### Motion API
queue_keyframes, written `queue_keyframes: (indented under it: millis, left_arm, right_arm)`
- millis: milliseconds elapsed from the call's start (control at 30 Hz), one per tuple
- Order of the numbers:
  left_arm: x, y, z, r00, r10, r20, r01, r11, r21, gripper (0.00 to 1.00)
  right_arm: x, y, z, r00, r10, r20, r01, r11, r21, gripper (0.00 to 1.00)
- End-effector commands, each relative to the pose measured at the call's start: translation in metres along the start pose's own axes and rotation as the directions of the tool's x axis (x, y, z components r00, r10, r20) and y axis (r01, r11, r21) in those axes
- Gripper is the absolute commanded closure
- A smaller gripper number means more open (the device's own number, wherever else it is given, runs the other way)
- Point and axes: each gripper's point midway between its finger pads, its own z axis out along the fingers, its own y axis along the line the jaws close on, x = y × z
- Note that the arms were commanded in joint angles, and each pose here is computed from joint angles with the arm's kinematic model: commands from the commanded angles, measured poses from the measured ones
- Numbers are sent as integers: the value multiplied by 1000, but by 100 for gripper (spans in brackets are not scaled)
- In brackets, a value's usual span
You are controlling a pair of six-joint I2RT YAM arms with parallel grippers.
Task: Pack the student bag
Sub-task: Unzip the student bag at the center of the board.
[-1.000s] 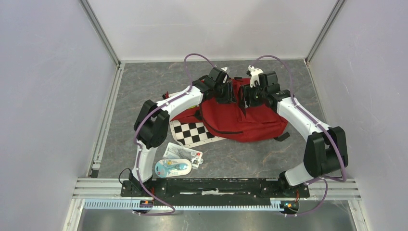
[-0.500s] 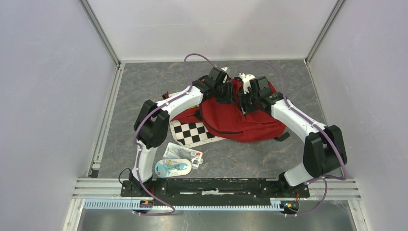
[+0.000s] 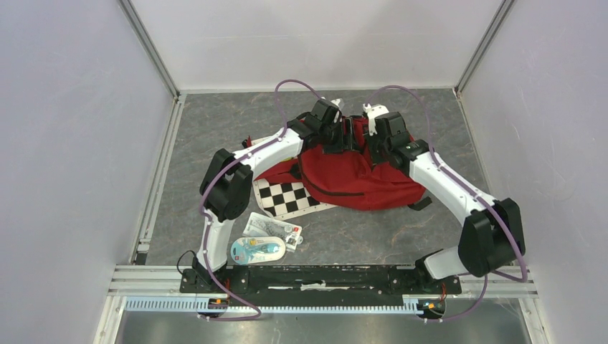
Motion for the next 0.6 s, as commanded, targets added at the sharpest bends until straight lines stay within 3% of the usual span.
queue_keyframes:
  millis: [0, 133, 367, 567]
  left_arm:
    - [-13, -40, -12, 999, 5, 53, -11, 993, 114, 26]
    - [-12, -44, -12, 998, 10, 57, -17, 993, 120, 22]
    - [-26, -59, -33, 986, 40, 160, -66, 984, 163, 18]
    - [-12, -62, -19, 994, 36, 103, -55, 980, 191, 13]
  right_arm:
    - [-30, -12, -23, 988, 53, 144, -60, 997, 48, 100]
    - [-31, -12, -26, 985, 67, 159, -75, 996, 44, 100]
    - [-29, -11, -24, 986, 70, 149, -77, 996, 41, 100]
    - [-33, -11, -26, 984, 71, 161, -78, 996, 37, 100]
